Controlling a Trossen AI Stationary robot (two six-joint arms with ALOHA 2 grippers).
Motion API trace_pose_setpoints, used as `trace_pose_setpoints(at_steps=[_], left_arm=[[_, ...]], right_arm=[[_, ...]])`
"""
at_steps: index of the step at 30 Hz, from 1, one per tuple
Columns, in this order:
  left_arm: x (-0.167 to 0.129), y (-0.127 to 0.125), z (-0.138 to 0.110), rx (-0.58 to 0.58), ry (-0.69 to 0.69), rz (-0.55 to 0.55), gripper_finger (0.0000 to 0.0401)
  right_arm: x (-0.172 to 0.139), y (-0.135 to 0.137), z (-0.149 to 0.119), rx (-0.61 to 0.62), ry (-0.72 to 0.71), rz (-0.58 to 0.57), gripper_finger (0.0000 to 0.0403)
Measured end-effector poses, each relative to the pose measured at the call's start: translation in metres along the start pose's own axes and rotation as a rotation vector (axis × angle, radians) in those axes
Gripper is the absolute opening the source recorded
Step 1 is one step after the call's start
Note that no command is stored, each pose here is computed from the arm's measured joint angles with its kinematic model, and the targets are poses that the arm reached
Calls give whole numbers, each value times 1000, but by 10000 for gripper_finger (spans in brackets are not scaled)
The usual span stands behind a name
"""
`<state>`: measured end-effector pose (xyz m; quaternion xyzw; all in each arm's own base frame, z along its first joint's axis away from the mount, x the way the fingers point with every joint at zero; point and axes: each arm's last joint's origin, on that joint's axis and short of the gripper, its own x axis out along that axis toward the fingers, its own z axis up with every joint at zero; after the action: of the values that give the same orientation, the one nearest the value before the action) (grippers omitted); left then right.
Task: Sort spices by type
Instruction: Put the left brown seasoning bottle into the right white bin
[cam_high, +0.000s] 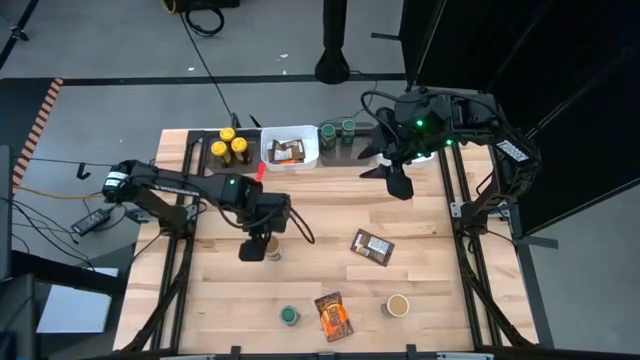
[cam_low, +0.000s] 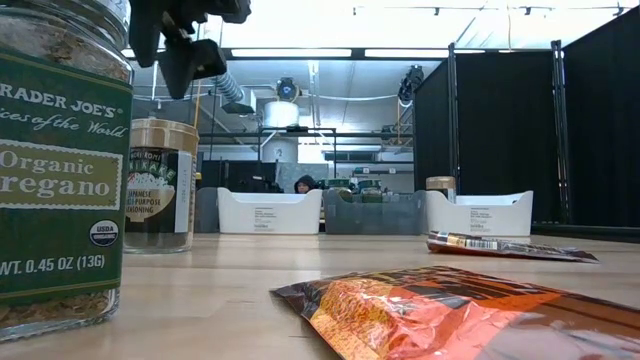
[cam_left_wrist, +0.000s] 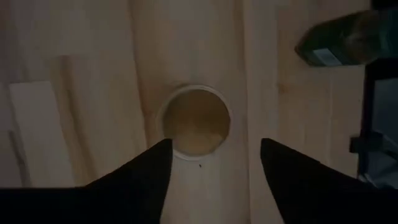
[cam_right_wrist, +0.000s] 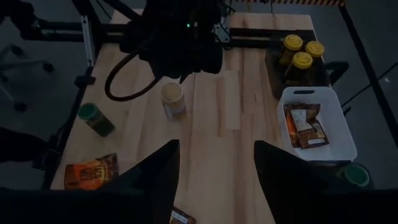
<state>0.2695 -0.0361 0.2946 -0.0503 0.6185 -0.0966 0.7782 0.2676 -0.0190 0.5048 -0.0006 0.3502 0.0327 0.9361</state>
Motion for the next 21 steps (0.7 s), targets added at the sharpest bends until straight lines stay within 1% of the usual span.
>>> trace_pose_setpoints(at_steps=[3, 5, 8, 10, 13, 16, 21], left_arm=[[0, 2, 0, -70, -6, 82, 266], [1, 3, 1, -120, -7, 90, 268], [2, 4, 3, -116, -22, 114, 269], [3, 4, 3, -143, -23, 104, 269], [3, 0, 4, -122, -27, 95, 269], [4, -5, 3, -60, -23, 108, 269], [12, -13, 5, 25, -7, 173, 269]], right_arm=[[0, 0, 0, -2, -1, 0, 215], [0, 0, 0, -2, 0, 0, 215], [0, 0, 0, -2, 0, 0, 215], [0, 0, 0, -2, 0, 0, 215], [0, 0, 0, -2, 0, 0, 215], [0, 0, 0, -2, 0, 0, 215], [0, 0, 0, 6, -1, 0, 215]])
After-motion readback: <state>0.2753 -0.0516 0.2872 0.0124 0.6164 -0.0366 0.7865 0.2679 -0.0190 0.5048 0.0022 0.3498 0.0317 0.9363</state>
